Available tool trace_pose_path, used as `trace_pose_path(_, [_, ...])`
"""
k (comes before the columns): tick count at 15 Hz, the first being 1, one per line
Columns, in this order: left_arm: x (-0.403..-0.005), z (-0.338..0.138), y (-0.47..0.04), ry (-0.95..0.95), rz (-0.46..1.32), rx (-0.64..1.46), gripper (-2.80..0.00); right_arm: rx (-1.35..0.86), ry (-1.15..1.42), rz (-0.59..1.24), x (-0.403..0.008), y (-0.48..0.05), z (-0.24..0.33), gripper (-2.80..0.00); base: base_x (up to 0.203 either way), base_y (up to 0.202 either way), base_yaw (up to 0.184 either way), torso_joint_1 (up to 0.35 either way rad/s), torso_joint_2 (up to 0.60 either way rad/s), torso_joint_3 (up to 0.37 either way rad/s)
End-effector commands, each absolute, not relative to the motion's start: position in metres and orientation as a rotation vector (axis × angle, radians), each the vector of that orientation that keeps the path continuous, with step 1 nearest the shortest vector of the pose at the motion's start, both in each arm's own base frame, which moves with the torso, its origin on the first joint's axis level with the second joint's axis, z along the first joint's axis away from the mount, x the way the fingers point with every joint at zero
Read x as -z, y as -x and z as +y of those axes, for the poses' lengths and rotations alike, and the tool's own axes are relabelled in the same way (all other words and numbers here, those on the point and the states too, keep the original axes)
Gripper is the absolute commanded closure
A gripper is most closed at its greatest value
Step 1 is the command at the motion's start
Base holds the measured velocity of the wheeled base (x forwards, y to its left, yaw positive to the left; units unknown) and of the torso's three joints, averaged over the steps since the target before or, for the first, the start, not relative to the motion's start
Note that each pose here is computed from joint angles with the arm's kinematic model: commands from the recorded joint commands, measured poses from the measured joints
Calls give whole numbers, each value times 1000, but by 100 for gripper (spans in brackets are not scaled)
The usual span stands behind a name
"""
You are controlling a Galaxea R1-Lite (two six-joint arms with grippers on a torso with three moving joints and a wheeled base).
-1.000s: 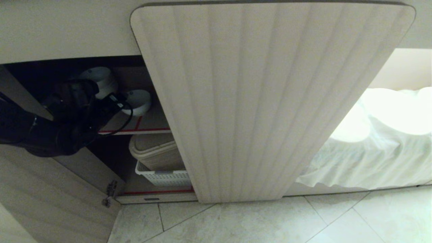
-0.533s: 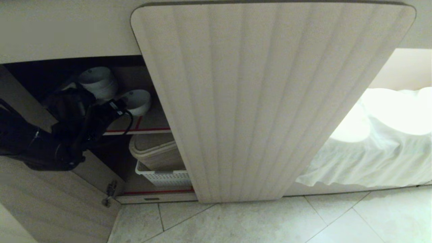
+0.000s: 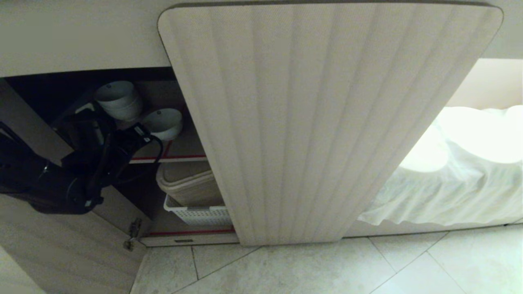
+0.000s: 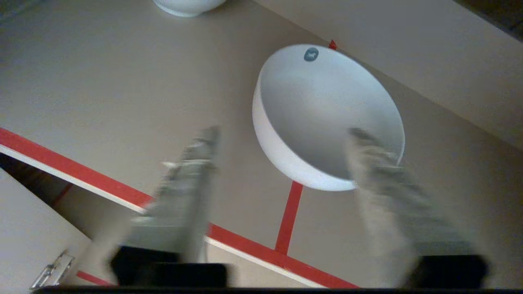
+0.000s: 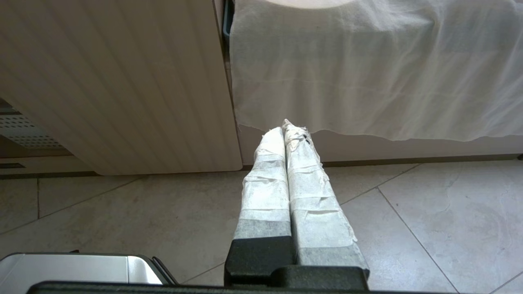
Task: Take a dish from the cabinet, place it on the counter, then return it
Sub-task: Close the cabinet door
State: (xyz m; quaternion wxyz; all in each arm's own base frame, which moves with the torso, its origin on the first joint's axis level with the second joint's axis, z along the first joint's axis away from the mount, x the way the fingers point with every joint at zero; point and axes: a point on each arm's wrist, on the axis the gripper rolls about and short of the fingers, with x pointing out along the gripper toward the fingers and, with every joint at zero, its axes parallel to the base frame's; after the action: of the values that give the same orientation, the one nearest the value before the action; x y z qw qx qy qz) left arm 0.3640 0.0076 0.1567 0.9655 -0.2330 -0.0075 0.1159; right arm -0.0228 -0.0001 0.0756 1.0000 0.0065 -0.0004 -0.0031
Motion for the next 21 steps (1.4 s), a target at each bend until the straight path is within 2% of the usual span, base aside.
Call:
trace_pose_path(1, [-161,8,-363,465,-30,-233,0,6,-12,-2,-76,23,0,0,0,0,0,0,0,0])
trace_pose_path(12, [-159,7,-360,405,-15,-232,0,6,-12,-1,-76,23,0,0,0,0,0,0,0,0])
trace_pose_path(21, [-148,1,-332,371,32,-220,0,5,-12,-2,-76,23,0,0,0,0,0,0,0,0])
